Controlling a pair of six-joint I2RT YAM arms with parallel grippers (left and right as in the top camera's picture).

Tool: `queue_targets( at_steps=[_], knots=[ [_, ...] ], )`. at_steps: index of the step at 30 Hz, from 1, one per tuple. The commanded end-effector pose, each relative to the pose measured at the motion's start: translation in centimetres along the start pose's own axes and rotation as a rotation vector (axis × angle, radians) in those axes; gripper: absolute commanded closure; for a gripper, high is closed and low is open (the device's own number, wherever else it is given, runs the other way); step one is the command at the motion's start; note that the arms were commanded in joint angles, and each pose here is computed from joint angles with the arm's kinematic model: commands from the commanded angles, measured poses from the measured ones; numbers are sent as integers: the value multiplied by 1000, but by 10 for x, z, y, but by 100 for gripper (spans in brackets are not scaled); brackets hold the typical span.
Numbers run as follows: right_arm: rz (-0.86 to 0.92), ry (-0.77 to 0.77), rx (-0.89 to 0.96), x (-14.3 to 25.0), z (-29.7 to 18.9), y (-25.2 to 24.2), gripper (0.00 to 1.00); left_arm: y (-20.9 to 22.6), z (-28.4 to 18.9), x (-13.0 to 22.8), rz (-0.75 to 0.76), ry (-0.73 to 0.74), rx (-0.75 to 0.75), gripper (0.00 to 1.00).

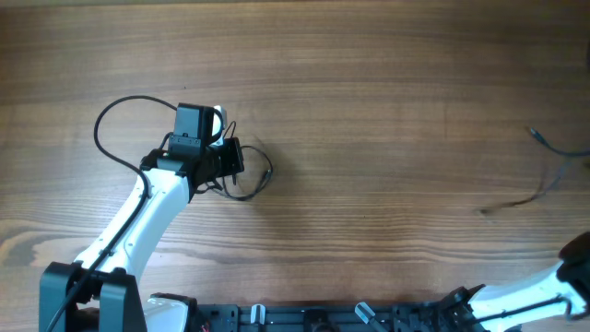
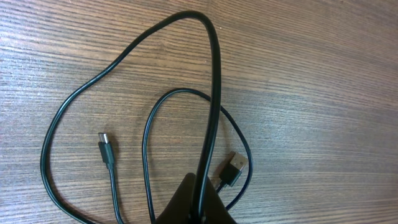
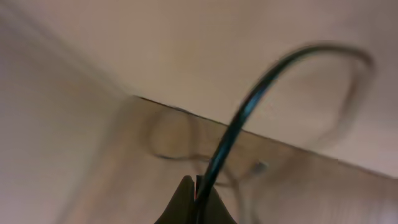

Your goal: Untangle cables

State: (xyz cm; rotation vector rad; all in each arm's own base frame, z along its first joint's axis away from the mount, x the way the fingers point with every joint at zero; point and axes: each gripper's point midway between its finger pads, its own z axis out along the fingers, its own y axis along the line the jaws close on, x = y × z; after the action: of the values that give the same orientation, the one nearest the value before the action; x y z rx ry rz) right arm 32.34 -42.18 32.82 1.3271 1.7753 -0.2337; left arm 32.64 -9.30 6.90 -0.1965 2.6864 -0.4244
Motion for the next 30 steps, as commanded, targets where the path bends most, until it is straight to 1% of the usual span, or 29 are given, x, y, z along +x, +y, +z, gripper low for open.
queue_targets(
  at_steps=[1,5,6,7,8,9,14,18,21,24,27,30],
  knots=[
    [-8,70,209,24,39,-45,96,-6,-4,-4,23,-14,17,96],
    [-17,225,285,69,72,-69,95,-5,-4,-3,23,-14,17,96],
    [-17,259,298,79,79,-74,82,-5,-4,-3,23,-14,17,96],
    [-18,290,307,88,85,-77,60,-6,-4,-3,23,-13,17,96],
    [-16,322,307,98,90,-79,23,-5,-4,-3,23,-13,17,96],
    [-13,344,296,104,94,-79,0,-5,-4,-3,23,-11,16,96],
    [6,401,234,116,94,-68,0,-5,-4,-1,21,-4,13,96],
    [57,504,93,136,88,-43,0,-5,-4,-1,21,-4,14,96],
    [103,598,26,156,79,-25,0,-4,-4,-1,21,-4,13,96],
    [100,697,71,182,65,-17,0,-5,-4,-1,21,-4,14,96],
    [136,799,245,213,41,-21,0,-5,-4,-1,21,-4,14,96],
    [113,863,320,234,24,-13,0,-5,-4,-1,22,-4,13,96]
  ],
)
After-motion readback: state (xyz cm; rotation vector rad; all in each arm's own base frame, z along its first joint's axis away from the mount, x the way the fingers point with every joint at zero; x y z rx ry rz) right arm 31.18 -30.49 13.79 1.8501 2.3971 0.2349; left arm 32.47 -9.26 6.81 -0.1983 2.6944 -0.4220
